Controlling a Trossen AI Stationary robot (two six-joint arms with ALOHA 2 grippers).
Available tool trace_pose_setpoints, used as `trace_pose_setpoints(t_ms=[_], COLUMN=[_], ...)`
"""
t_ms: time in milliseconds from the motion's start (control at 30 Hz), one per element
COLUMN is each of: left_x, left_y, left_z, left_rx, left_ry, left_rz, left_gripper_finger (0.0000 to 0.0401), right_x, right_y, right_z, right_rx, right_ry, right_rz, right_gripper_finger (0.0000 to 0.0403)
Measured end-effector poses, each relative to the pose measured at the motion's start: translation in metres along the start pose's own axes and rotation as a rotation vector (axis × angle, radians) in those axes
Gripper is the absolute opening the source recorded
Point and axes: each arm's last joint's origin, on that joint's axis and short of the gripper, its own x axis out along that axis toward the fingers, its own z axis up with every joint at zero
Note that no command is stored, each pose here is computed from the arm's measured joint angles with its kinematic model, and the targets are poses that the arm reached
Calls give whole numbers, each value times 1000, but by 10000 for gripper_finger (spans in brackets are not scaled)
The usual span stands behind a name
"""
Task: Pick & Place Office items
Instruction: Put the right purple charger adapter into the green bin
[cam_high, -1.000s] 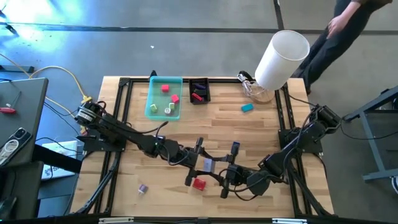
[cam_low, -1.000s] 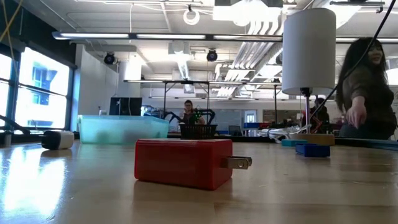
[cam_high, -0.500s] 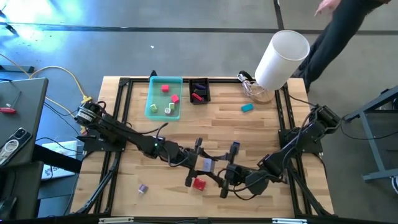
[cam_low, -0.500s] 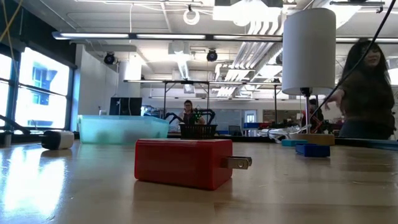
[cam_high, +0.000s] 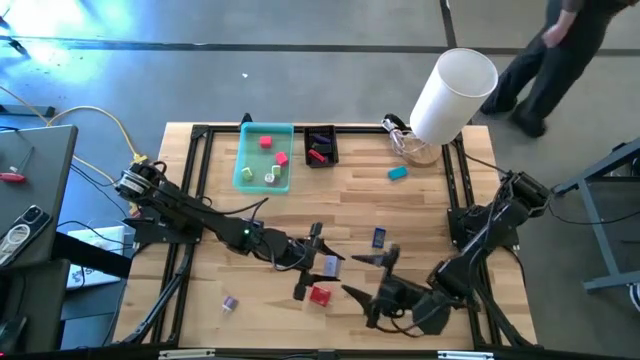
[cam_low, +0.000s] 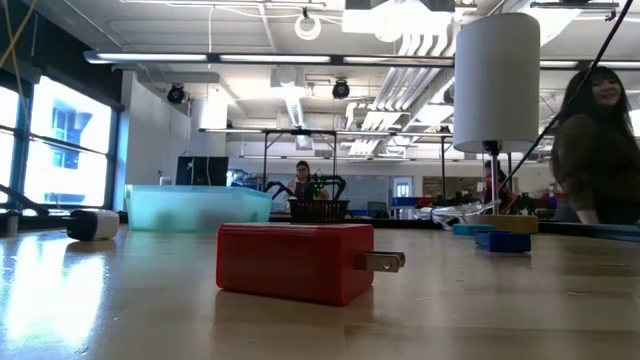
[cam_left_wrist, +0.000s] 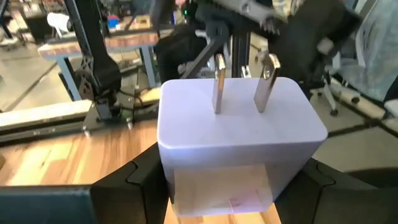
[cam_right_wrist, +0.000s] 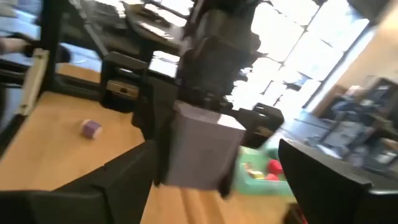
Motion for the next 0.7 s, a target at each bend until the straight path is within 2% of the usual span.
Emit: trace_pose_setpoints(t_ms=[167,400,533,700], left_x=[-12,-49,-71,-106], left_y=[3,25,53,111], left_z=[5,12,19,18], left_rx=[-14,-134,-157,-255], left_ry=[69,254,306,416], left_rz=[35,278,397,631], left_gripper_finger=[204,204,204,204], right_x=[-22,-44,-40,-23], right_y=[6,14,13,7], right_z=[-2,-16,-25,-31], right_rx=[-23,2,26,103], right_ry=[5,27,77,154], right_rz=[-102,-54,0,55], right_gripper_finger=[314,314,314,314])
